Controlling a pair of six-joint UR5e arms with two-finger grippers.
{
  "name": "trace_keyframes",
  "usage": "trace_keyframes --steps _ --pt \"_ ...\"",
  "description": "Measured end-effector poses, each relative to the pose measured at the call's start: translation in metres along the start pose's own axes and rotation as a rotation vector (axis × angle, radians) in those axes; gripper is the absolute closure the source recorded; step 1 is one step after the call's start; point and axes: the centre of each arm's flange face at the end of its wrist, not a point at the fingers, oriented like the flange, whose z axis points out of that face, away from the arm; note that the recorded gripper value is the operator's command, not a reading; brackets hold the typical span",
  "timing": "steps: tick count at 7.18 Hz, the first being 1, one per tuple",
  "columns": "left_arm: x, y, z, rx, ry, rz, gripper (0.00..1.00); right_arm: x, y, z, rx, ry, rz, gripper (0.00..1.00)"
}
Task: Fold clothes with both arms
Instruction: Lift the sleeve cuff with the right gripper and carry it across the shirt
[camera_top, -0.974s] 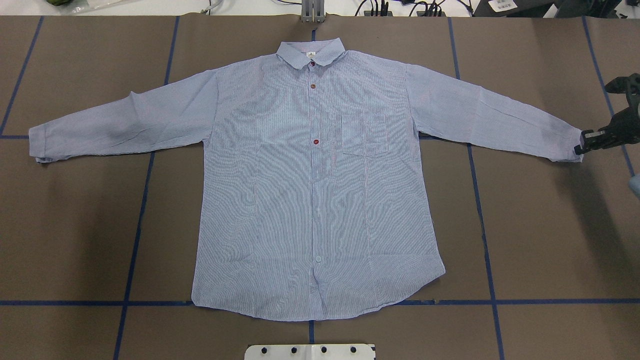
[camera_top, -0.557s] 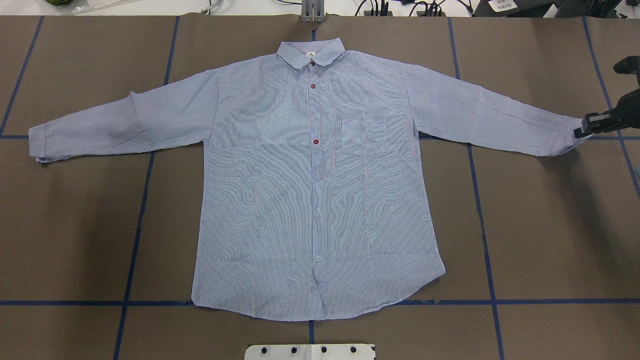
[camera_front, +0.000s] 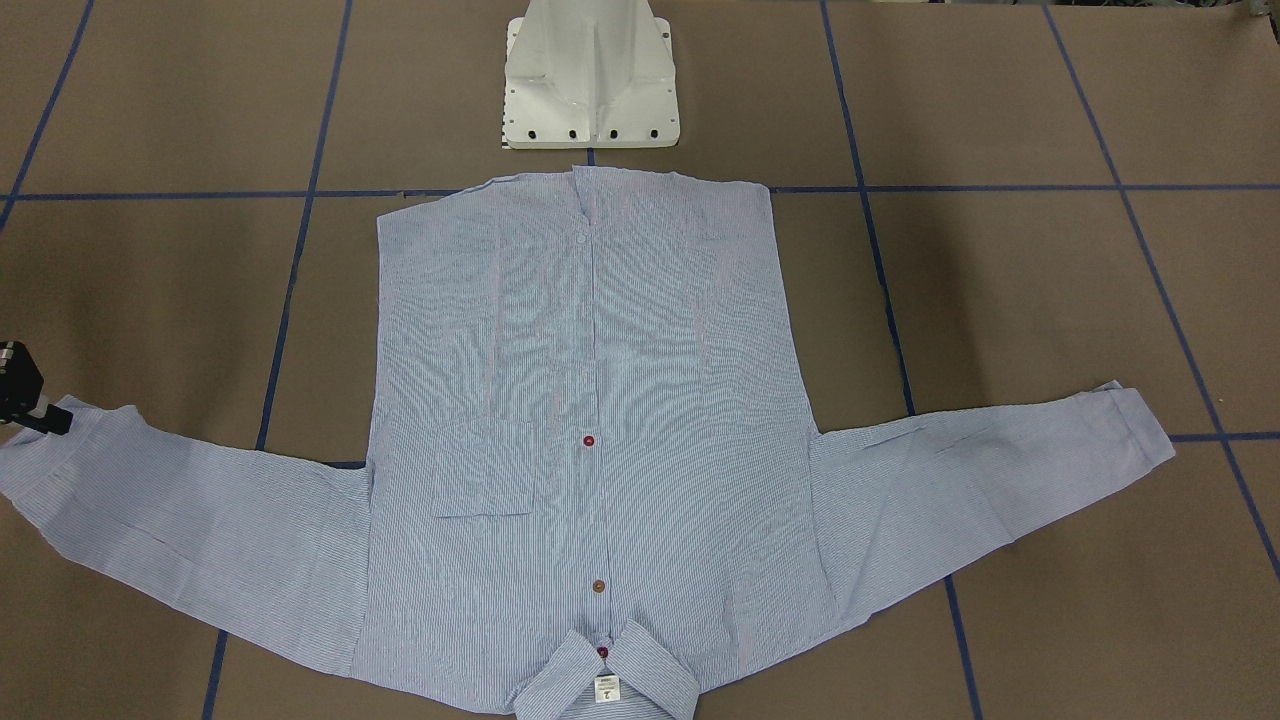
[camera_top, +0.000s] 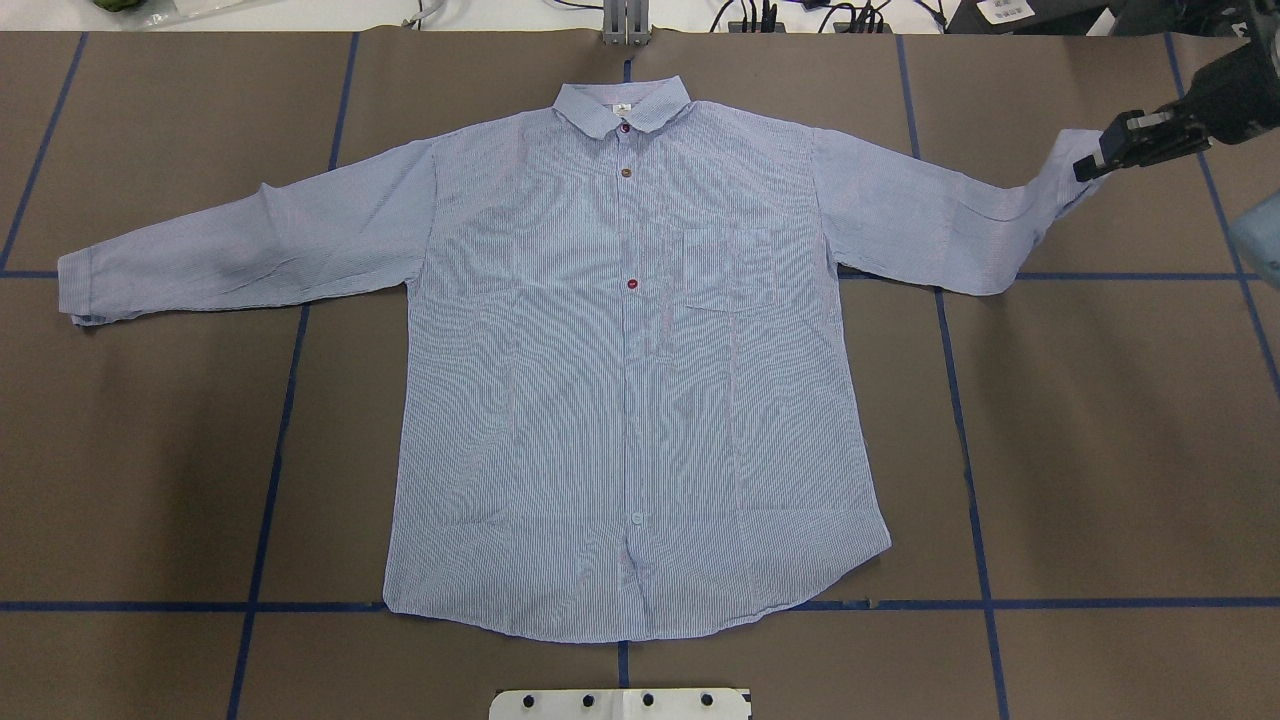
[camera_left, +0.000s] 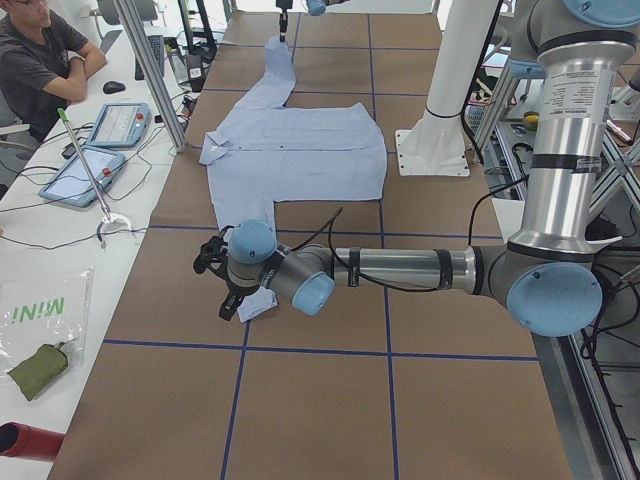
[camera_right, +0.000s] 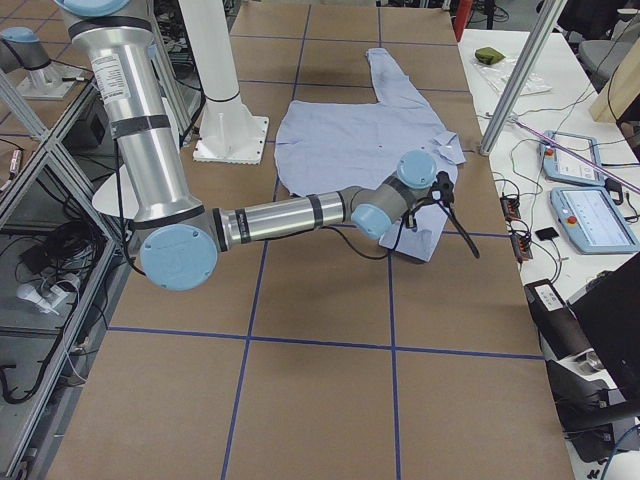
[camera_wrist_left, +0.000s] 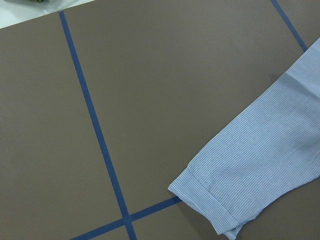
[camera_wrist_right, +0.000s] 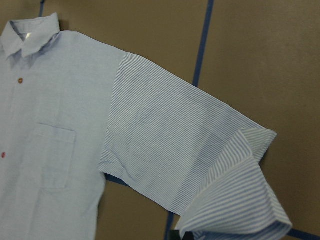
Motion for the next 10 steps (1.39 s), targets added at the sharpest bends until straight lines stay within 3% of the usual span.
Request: trace_keyframes --steps 2,4,7,10 --pt "0.000 0.004 -0.002 -0.002 0.022 -0.004 0.01 -0.117 -0.038 0.000 -0.041 -0.083 0.064 1.00" --pt "0.001 0.003 -0.002 -0.001 0.030 -0.004 0.01 -0.240 -0.057 0.013 -0.057 -0.126 0.112 1.00" --pt "0.000 0.005 -0.002 -0.003 0.030 -0.010 0.01 -0.359 -0.075 0.073 -0.031 -0.108 0.060 1.00" --pt "0.000 0.006 -0.002 -0.004 0.030 -0.014 0.01 -0.414 -0.084 0.145 -0.007 -0.042 0.040 1.00"
